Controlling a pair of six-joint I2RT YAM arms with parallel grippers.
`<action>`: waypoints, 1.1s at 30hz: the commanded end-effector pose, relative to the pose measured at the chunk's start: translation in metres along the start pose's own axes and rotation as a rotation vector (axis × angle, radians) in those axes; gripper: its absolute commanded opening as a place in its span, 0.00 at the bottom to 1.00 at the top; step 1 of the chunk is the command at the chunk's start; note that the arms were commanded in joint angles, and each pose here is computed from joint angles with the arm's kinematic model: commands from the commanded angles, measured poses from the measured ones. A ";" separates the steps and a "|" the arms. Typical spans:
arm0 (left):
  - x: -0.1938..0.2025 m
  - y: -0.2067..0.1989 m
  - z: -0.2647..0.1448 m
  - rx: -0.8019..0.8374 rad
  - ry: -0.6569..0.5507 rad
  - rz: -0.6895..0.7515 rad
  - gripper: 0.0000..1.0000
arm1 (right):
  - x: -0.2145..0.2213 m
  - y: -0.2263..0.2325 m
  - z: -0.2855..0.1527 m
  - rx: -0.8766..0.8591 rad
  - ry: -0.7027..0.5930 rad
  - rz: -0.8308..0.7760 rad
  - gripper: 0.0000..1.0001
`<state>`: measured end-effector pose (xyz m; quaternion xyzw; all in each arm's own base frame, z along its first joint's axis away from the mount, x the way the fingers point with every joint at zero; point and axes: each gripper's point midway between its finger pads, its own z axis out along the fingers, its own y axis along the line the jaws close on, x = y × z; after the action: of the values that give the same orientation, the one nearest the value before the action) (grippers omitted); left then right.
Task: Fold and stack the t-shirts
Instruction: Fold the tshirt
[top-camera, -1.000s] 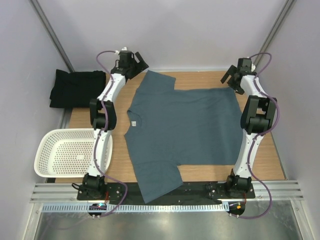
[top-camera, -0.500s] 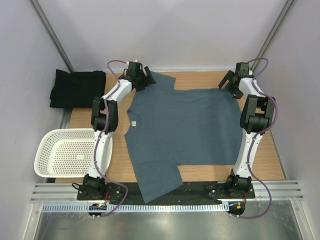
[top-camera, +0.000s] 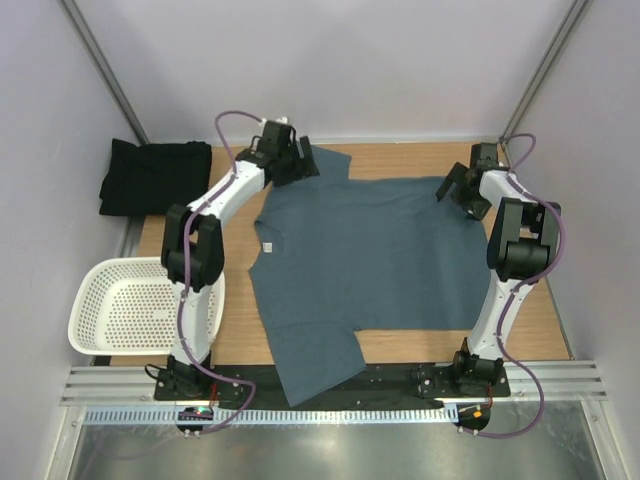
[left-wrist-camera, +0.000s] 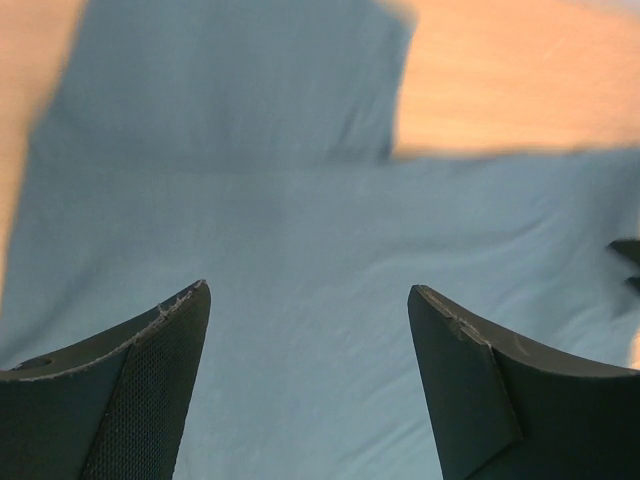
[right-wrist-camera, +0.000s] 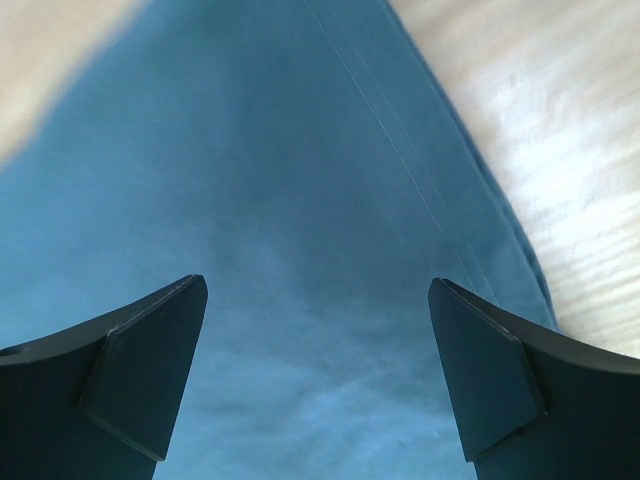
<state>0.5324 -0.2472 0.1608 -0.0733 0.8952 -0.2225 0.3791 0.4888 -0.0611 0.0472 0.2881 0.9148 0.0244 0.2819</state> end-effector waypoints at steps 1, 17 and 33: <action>0.069 0.029 0.006 -0.105 0.174 0.040 0.81 | 0.008 -0.005 -0.006 0.013 -0.003 -0.004 1.00; 0.164 0.085 -0.026 -0.238 0.396 0.059 0.77 | 0.092 -0.059 -0.023 0.143 0.130 -0.024 1.00; 0.131 0.043 -0.045 -0.200 0.393 0.186 0.78 | 0.002 -0.012 -0.052 0.040 -0.009 -0.054 1.00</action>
<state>0.3728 -0.2231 0.0468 -0.0024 0.9829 -0.1001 0.1543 0.4093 -0.0607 0.0368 0.2815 0.9341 -0.0210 0.2186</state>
